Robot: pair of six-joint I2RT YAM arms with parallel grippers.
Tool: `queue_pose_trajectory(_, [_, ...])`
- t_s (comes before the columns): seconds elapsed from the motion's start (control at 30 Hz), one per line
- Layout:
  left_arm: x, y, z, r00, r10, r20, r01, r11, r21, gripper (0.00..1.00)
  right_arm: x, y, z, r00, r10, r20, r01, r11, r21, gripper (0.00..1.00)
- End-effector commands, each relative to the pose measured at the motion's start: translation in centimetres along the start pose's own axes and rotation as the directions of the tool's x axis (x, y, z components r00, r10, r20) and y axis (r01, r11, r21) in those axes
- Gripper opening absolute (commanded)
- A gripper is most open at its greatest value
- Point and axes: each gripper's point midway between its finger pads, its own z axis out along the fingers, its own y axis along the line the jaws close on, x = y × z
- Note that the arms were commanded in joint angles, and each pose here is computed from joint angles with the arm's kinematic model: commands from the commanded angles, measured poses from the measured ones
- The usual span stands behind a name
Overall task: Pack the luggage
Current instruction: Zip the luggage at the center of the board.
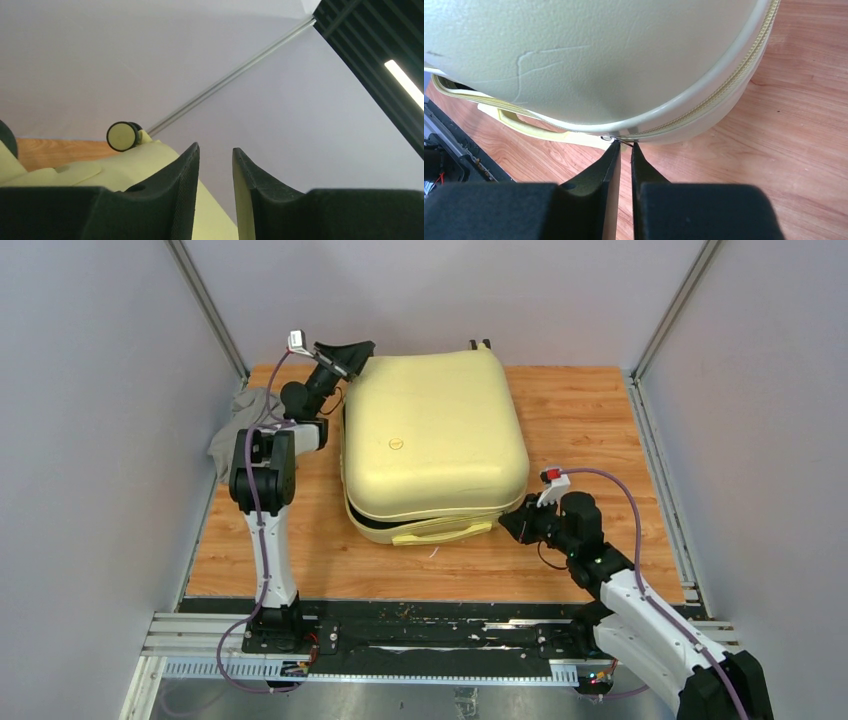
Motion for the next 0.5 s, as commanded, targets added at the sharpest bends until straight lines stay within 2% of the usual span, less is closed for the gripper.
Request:
queue_pose_trajectory(0.0, [1.7,-0.9,-0.3,0.999,-0.002,-0.054,0.003,1.000,0.022,0.31,-3.4,2.1,-0.2,0.990,-0.033,0.135,0.043,0.997,-0.071,0.09])
queue_pose_trajectory(0.1, [1.8,-0.9,-0.3,0.998,0.007,-0.064,-0.006,1.000,0.018,0.29,-3.4,2.4,-0.3,0.990,-0.034,0.137,0.046,0.996,-0.082,0.01])
queue_pose_trajectory(0.17, [2.0,-1.0,-0.3,0.996,0.027,-0.084,-0.027,1.000,0.004,0.29,-3.3,2.4,-0.4,0.991,-0.035,0.131,0.046,0.995,-0.083,0.00])
queue_pose_trajectory(0.23, [1.6,-0.9,-0.6,0.993,0.060,-0.103,-0.063,0.998,-0.027,0.34,-3.2,2.3,-0.6,0.992,-0.037,0.121,0.046,0.997,-0.069,0.00])
queue_pose_trajectory(0.4, [-1.1,1.7,-2.9,0.966,0.199,-0.165,-0.232,0.949,-0.213,0.78,-3.3,2.1,-1.0,0.992,-0.037,0.119,0.043,0.998,-0.049,0.01])
queue_pose_trajectory(0.43, [-1.3,2.1,-3.3,0.960,0.212,-0.184,-0.254,0.937,-0.240,0.95,-3.2,2.0,-1.0,0.993,-0.032,0.115,0.038,0.998,-0.046,0.03])
queue_pose_trajectory(0.47, [-1.3,2.5,-3.7,0.950,0.226,-0.214,-0.280,0.922,-0.268,0.99,-3.1,2.0,-0.9,0.994,-0.028,0.109,0.033,0.999,-0.043,0.05])
